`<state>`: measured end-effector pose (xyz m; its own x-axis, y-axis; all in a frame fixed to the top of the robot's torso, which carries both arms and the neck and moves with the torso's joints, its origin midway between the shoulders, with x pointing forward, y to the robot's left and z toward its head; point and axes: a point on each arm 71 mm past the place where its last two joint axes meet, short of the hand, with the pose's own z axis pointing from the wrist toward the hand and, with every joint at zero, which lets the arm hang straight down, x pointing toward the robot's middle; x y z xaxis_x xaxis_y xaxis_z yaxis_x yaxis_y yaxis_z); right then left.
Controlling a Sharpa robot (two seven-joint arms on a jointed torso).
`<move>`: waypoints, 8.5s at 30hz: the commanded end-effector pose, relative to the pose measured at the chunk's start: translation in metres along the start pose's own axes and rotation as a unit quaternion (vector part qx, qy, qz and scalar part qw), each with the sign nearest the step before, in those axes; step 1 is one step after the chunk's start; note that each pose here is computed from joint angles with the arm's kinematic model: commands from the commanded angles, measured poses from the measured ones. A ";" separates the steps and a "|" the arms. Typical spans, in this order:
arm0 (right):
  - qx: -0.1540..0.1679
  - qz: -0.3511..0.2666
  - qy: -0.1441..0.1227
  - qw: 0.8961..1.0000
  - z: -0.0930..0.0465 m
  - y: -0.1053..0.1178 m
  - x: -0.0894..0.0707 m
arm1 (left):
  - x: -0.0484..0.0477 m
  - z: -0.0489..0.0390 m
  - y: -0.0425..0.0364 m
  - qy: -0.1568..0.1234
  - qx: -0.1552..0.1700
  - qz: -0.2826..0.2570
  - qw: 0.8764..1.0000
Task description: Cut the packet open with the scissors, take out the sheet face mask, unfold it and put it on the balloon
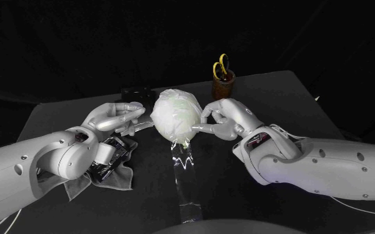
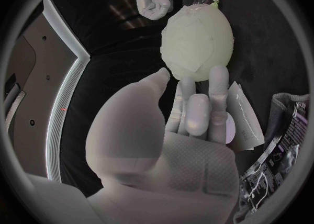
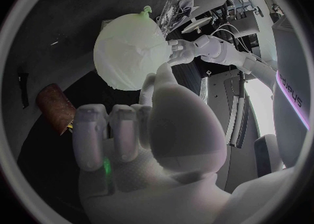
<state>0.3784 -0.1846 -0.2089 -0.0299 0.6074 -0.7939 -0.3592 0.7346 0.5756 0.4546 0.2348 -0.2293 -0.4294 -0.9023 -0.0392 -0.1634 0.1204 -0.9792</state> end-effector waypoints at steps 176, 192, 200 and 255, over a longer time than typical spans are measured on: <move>-0.075 -0.055 -0.027 0.995 0.003 0.002 0.048 | -0.0009 -0.0029 -0.0015 0.002 0.005 -0.002 1.000; -0.072 -0.073 0.051 0.993 -0.002 0.004 0.059 | -0.0008 -0.0026 -0.0015 0.002 0.005 -0.002 1.000; -0.060 -0.145 0.202 0.967 -0.009 -0.006 0.076 | -0.0007 -0.0022 -0.0014 0.001 0.005 -0.002 1.000; 0.124 0.210 0.020 0.970 0.009 -0.083 -0.018 | -0.0044 0.0069 0.0018 -0.034 -0.001 0.022 0.999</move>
<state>0.4151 -0.2561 -0.2362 -0.0937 0.8241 -0.5587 -0.1257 0.5469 0.8277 0.4613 0.2363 -0.2325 -0.3884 -0.9190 -0.0676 -0.1531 0.1367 -0.9787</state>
